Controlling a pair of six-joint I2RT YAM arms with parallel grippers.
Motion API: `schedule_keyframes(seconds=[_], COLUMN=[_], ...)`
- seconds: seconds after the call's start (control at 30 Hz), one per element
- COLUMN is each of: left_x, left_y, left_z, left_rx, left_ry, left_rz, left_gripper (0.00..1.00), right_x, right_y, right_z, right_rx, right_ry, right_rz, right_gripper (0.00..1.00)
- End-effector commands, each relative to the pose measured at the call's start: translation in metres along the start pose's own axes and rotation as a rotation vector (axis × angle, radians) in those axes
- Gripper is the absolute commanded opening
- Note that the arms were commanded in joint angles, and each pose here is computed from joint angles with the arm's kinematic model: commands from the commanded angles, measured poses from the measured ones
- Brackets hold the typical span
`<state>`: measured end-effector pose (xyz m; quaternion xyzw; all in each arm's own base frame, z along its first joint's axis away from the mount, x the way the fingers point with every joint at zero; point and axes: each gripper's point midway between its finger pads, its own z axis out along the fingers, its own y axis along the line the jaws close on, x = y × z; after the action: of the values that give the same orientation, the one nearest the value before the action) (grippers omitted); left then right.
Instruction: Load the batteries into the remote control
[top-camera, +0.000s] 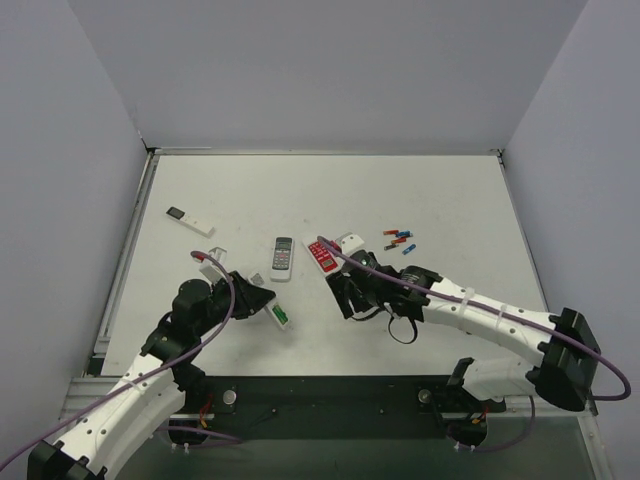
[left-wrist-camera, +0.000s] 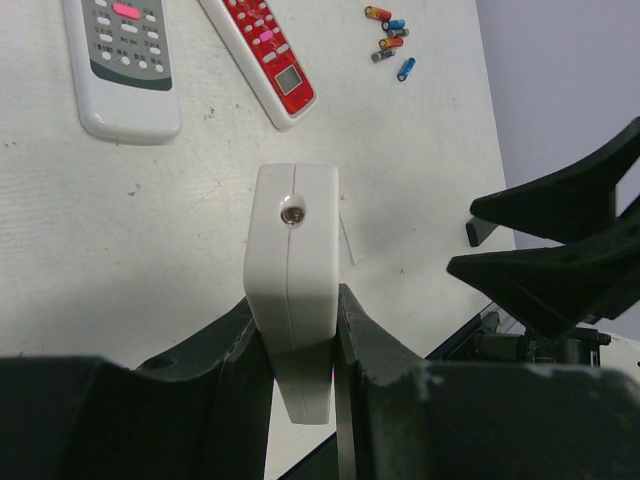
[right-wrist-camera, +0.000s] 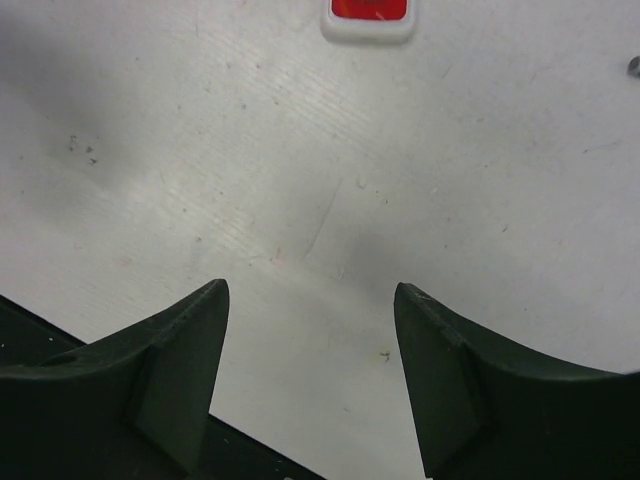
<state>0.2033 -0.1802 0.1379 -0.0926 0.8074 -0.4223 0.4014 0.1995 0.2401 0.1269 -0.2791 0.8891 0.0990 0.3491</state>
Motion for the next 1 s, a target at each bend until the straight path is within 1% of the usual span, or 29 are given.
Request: schedule_keyframes(seconds=[0.0, 0.07, 0.17, 0.27, 0.43, 0.5, 0.97], left_x=[-0.013, -0.011, -0.005, 0.001, 0.002, -0.001, 0.003], left_y=[-0.008, -0.008, -0.005, -0.001, -0.001, -0.006, -0.006], left_z=[-0.001, -0.001, 0.000, 0.001, 0.000, 0.001, 0.001], left_rx=[0.026, 0.031, 0.035, 0.030, 0.034, 0.059, 0.076], left_ry=[-0.050, -0.050, -0.031, -0.012, -0.009, -0.023, -0.015], left_rz=[0.015, 0.011, -0.001, -0.012, -0.010, -0.005, -0.013], left_gripper=[0.00, 0.00, 0.00, 0.00, 0.00, 0.00, 0.00], right_x=[0.044, 0.053, 0.063, 0.065, 0.072, 0.079, 0.104], right_y=[0.002, 0.002, 0.005, 0.005, 0.003, 0.005, -0.003], right_z=[0.016, 0.027, 0.037, 0.044, 0.051, 0.053, 0.071], right_rx=[0.022, 0.044, 0.047, 0.055, 0.056, 0.045, 0.095], right_ry=[0.217, 0.276, 0.338, 0.365, 0.406, 0.440, 0.506], right_rz=[0.061, 0.071, 0.115, 0.172, 0.221, 0.231, 0.263], right_gripper=[0.58, 0.52, 0.51, 0.51, 0.46, 0.45, 0.39])
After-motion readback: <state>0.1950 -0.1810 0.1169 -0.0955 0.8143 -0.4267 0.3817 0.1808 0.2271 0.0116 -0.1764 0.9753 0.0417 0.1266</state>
